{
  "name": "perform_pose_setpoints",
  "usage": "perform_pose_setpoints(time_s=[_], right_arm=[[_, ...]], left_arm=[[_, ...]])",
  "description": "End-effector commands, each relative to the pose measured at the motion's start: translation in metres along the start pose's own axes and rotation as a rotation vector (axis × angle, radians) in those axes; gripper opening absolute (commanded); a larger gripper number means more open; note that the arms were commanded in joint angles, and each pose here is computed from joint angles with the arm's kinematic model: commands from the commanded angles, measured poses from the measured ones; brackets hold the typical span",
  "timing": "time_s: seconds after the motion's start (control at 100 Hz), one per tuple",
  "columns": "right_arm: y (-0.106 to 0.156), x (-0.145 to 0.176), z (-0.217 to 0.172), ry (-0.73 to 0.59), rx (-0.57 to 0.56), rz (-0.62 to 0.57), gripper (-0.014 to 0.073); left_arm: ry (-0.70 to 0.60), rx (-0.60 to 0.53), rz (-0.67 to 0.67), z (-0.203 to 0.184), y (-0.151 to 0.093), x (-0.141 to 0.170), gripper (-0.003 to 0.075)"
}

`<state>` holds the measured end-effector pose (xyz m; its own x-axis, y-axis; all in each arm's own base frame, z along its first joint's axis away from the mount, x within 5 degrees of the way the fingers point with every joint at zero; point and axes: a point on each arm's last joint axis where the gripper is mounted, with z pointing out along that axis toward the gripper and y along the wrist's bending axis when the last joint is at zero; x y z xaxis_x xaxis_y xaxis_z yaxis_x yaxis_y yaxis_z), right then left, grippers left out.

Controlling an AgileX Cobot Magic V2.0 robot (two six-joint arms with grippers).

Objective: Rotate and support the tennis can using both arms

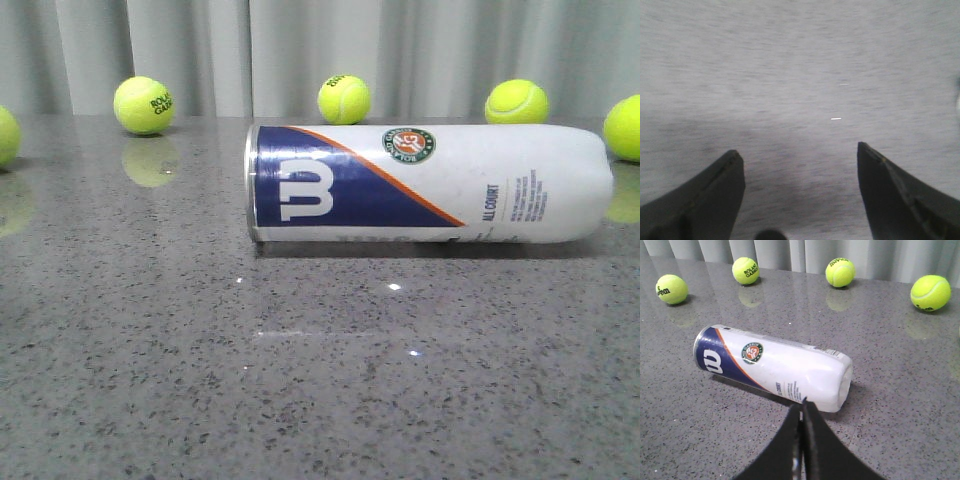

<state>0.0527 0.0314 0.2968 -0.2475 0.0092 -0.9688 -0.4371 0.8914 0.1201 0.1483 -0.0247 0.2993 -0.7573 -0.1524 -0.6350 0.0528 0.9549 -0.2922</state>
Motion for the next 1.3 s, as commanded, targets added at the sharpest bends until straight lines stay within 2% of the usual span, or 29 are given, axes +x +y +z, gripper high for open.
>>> perform_pose_setpoints(time_s=[0.0,0.18,0.36,0.53,0.65,0.8,0.91,1.05,1.16,1.29], right_arm=[[0.000,-0.014,-0.002,-0.088,0.007,0.007,-0.0061],[0.000,-0.014,-0.002,-0.088,0.007,0.007,-0.0061],[0.000,-0.014,-0.002,-0.088,0.007,0.007,-0.0061],[0.000,-0.014,-0.002,-0.088,0.007,0.007,-0.0061],[0.000,-0.014,-0.002,-0.088,0.007,0.007,-0.0061],[0.000,-0.014,-0.002,-0.088,0.007,0.007,-0.0061],[0.000,-0.014,-0.002,-0.088,0.007,0.007,-0.0061],[0.000,-0.014,-0.002,-0.088,0.007,0.007,-0.0061],[0.000,-0.014,-0.002,-0.088,0.007,0.007,-0.0061],[0.000,-0.014,-0.002,-0.088,0.007,0.007,-0.0061]], left_arm=[[-0.057,0.178,-0.074,0.002,-0.018,-0.019,0.0481],[-0.003,0.540,-0.180,0.022,-0.044,-0.033,0.0481],[0.100,0.787,-0.212,0.046,-0.061,-0.037,0.0481],[0.296,0.862,-0.215,0.077,-0.080,-0.028,0.0480],[0.383,0.885,-0.210,0.095,-0.094,-0.024,0.0480],[0.422,0.959,-0.190,0.107,-0.117,-0.026,0.0480],[0.398,1.017,-0.176,0.116,-0.131,-0.032,0.0469],[0.416,1.060,-0.182,0.129,-0.141,-0.040,0.0373],[0.448,1.115,-0.195,0.134,-0.145,-0.043,0.0209],[0.428,1.155,-0.226,0.134,-0.147,-0.047,-0.0002]])
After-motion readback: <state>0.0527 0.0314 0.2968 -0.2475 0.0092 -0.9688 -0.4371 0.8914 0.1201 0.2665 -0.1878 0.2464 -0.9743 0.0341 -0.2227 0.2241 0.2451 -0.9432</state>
